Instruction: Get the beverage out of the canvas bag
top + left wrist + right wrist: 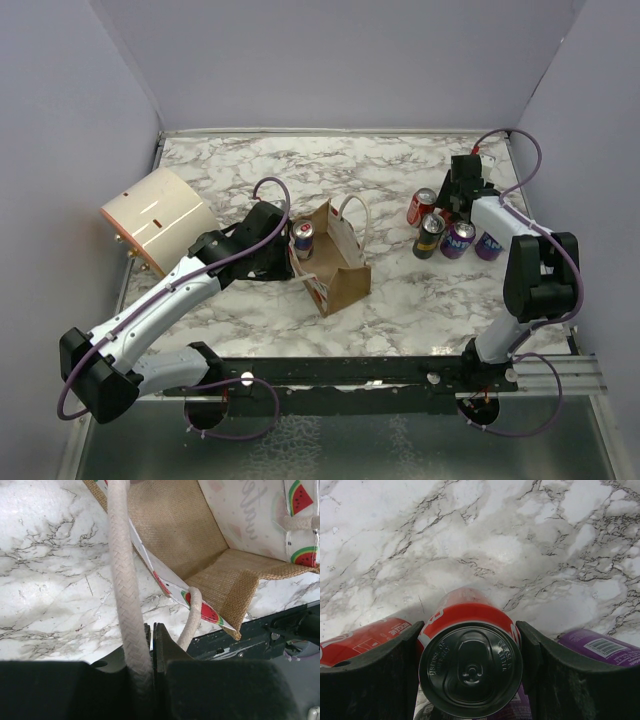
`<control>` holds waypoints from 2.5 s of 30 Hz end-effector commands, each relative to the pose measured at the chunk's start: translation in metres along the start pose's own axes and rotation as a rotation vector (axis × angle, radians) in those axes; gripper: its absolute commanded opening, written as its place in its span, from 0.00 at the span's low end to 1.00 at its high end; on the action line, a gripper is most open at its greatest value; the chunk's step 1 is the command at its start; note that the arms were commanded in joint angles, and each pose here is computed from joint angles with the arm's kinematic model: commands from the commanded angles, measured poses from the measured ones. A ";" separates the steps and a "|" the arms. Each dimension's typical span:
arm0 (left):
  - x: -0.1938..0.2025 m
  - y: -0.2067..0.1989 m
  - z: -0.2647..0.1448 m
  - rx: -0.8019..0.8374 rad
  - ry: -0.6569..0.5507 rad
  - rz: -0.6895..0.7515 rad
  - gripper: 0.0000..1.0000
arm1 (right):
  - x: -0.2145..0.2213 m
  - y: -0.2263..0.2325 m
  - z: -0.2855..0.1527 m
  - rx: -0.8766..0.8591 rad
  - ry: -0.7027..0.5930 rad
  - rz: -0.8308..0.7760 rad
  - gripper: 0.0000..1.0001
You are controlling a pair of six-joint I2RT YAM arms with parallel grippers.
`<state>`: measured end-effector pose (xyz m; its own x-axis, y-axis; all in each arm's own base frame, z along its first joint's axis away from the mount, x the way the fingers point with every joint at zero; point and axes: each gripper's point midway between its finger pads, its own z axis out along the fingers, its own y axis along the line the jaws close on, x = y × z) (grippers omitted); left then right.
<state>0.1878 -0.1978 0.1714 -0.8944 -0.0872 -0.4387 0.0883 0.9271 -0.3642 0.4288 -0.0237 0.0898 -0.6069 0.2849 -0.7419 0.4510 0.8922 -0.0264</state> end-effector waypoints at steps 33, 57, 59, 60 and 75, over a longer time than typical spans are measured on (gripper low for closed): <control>0.003 0.001 -0.005 0.012 -0.006 -0.025 0.10 | -0.061 0.002 -0.037 -0.052 -0.131 -0.015 0.90; 0.004 -0.002 -0.002 0.030 0.001 -0.046 0.10 | -0.059 0.162 -0.329 -1.322 -0.026 -0.131 0.89; 0.005 -0.003 -0.001 0.031 0.002 -0.044 0.10 | -0.054 0.174 -0.356 -1.375 -0.063 -0.185 0.89; 0.005 -0.002 -0.001 0.031 0.004 -0.044 0.10 | -0.047 0.180 -0.366 -1.401 -0.058 -0.203 0.88; 0.010 -0.001 -0.005 0.046 -0.002 -0.079 0.10 | 0.084 0.270 -0.339 -1.125 0.158 -0.533 0.67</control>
<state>0.1821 -0.1969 0.1679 -0.8953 -0.1402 -0.4228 0.0467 0.9144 -0.4021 0.2584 0.3669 0.2913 -0.6459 -0.1367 -0.7511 -0.6860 0.5355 0.4925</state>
